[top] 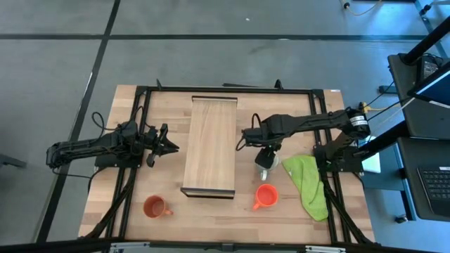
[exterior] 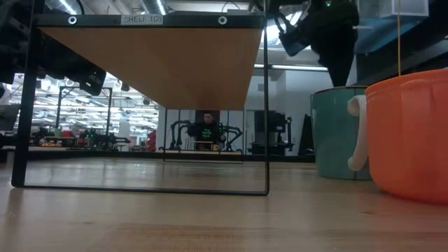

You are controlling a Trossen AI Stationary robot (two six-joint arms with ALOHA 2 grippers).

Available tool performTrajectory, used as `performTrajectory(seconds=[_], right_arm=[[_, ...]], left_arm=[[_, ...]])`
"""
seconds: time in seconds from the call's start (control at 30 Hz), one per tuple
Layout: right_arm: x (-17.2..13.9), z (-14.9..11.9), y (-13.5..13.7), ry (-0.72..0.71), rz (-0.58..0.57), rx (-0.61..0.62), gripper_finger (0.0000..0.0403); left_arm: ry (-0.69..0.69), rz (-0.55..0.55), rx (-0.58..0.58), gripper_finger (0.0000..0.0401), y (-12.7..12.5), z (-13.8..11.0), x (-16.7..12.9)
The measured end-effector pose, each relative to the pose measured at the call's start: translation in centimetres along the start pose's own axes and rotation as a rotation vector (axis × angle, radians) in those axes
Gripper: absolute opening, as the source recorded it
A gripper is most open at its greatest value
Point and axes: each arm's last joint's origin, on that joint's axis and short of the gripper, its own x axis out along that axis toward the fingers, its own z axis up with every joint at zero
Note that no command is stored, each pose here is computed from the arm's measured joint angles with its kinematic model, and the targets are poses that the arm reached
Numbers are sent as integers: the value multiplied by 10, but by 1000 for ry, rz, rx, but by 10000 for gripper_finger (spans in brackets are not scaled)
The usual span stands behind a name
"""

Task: Stack small to large cups/mugs on shelf
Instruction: Put the blue mug on the shelf

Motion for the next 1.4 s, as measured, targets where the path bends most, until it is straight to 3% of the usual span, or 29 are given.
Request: performTrajectory(seconds=[0.23,0.4,0.93,1.4], right_arm=[[14,-2,3,-20,13,-12,196],[19,-2,0,-40,-77,-7,193],[6,-9,1,-89,-14,4,172],[12,-13,-10,-49,-90,-20,172]], left_arm=[[0,0,0,50,0,0,0],[0,0,0,50,0,0,0],[0,0,0,50,0,0,0],[0,0,0,50,0,0,0]])
